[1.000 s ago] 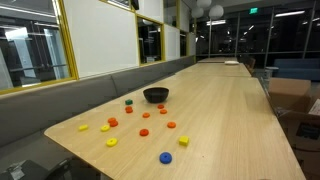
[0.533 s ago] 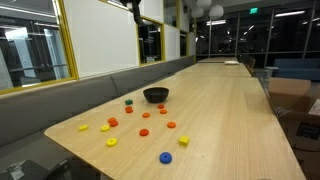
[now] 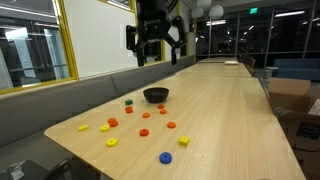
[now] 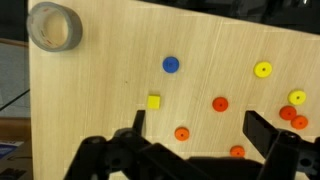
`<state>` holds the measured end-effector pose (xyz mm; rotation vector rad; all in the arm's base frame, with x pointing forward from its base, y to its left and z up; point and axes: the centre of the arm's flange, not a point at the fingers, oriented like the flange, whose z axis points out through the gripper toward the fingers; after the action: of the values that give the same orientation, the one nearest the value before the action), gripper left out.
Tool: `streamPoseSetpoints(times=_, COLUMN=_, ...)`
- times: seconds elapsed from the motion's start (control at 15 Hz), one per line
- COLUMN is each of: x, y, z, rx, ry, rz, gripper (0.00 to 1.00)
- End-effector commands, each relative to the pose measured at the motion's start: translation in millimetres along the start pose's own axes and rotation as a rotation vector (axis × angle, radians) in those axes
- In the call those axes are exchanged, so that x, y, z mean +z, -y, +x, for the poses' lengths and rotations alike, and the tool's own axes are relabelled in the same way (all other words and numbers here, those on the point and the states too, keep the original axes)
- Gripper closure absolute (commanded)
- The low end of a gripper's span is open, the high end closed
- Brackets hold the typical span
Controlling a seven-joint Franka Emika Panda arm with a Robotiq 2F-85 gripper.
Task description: Pick up some of the orange objects from the table and put them in the bowl
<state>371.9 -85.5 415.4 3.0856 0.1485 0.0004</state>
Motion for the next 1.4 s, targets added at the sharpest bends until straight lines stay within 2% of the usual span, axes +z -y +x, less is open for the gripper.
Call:
streamPoseSetpoints(times=0.0, x=42.0, y=9.7, z=30.4, rx=0.136, ry=-0.115, rz=0.056, gripper=0.0)
streamPoseSetpoints(times=0.27, x=88.9, y=19.8, z=77.3, rx=0.263, ry=-0.156, rz=0.099, gripper=0.0)
streamPoseSetpoints(times=0.4, x=109.0, y=26.6, z=101.5, rx=0.296, ry=-0.133, rz=0.106, gripper=0.0)
streamPoseSetpoints(times=0.6, x=133.4, y=35.1, z=136.0, rx=0.314, ry=-0.049, rz=0.106, gripper=0.0)
streamPoseSetpoints(times=0.87, x=156.1, y=34.6, z=171.4, rx=0.345, ry=-0.016, rz=0.11, gripper=0.0)
streamPoseSetpoints(times=1.07, x=175.9, y=30.0, z=182.7, rx=0.397, ry=-0.008, rz=0.113, gripper=0.0)
streamPoseSetpoints(times=1.33, x=205.8, y=25.5, z=174.4, rx=0.504, ry=0.008, rz=0.129, gripper=0.0)
